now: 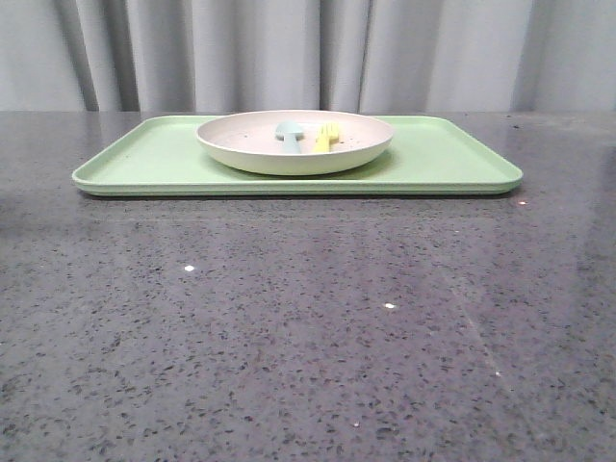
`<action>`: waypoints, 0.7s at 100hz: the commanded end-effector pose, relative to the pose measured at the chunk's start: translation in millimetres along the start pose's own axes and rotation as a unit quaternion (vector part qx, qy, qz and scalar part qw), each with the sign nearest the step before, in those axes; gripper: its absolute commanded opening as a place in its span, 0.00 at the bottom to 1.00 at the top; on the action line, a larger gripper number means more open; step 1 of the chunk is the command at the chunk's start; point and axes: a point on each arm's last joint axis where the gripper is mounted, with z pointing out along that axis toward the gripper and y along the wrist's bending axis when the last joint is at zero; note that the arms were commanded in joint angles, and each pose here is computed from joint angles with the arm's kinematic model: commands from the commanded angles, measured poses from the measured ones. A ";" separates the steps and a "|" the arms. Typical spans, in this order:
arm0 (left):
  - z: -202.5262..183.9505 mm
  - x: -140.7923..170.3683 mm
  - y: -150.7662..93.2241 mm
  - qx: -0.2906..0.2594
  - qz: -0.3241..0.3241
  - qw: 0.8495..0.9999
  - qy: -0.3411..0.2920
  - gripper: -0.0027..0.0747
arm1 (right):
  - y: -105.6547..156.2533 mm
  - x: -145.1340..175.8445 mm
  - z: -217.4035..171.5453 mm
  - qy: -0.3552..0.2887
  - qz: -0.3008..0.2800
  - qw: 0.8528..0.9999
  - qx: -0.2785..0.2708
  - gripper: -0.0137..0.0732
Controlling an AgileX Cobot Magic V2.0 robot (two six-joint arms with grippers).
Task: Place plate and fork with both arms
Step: 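Raise the left gripper away from the plate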
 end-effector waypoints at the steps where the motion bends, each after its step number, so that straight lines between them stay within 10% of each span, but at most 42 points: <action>1: -23.6 3.4 -0.5 0.007 -0.006 0.998 -0.068 0.62 | 1.2 -17.6 -3.0 -0.055 0.000 0.998 -0.003 0.66; 70: -80.9 70.7 5.1 0.019 0.002 0.988 -0.154 0.60 | 5.7 -44.8 19.6 -0.031 0.018 0.999 -0.020 0.66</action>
